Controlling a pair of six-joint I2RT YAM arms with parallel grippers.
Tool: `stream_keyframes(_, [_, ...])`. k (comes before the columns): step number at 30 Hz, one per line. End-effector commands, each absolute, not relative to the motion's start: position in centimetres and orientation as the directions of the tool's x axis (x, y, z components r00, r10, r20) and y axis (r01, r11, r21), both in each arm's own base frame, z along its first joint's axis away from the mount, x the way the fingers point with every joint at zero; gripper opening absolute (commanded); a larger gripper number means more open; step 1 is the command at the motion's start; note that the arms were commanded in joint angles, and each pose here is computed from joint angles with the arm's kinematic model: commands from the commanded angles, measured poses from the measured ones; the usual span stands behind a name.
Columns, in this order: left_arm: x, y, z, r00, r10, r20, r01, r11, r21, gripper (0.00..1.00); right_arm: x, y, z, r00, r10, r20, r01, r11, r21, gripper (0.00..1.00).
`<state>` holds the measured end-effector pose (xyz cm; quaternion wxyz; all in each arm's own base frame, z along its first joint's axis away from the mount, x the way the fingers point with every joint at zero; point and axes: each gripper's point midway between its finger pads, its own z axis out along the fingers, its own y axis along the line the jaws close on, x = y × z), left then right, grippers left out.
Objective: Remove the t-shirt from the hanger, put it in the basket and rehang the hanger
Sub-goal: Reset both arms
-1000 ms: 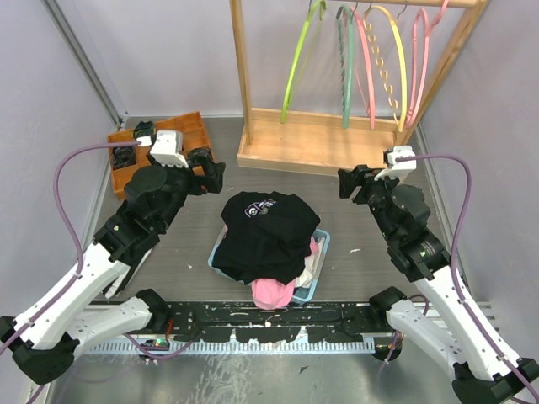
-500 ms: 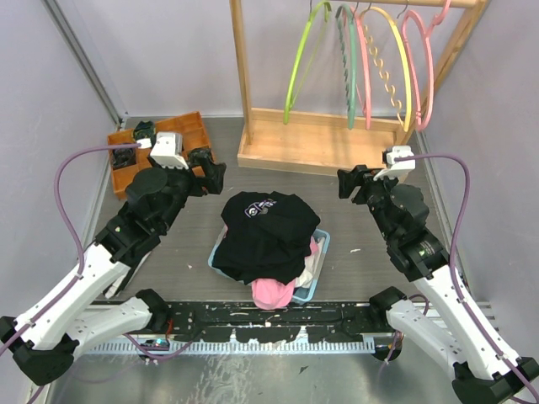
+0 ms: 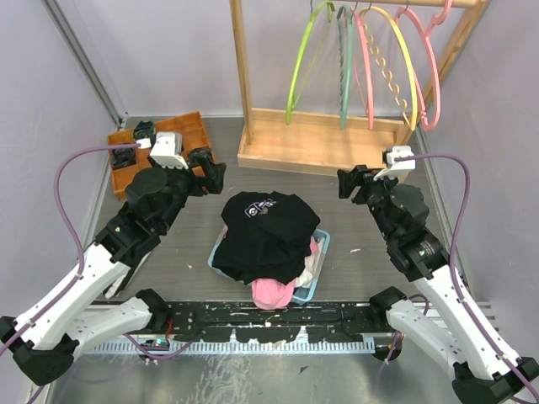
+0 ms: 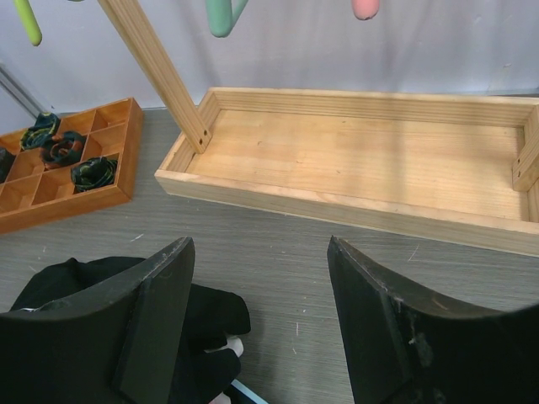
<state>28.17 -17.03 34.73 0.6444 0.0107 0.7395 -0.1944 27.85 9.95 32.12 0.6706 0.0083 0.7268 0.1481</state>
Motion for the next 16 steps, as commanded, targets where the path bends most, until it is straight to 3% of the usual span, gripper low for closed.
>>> stream_keyframes(1, [28.21, -16.91, 35.40, -0.148, -0.266, -0.953, 0.263, 0.918, -0.297, 0.98, 27.76, 9.97, 33.83, -0.046, 0.244, -0.969, -0.197, 0.948, 0.248, 0.70])
stream_keyframes(16, [28.19, -16.69, 35.48, -0.151, -0.269, -0.951, 0.251, 0.920, -0.300, 0.98, 27.76, 9.90, 33.82, -0.046, 0.244, -0.969, -0.195, 0.949, 0.248, 0.70])
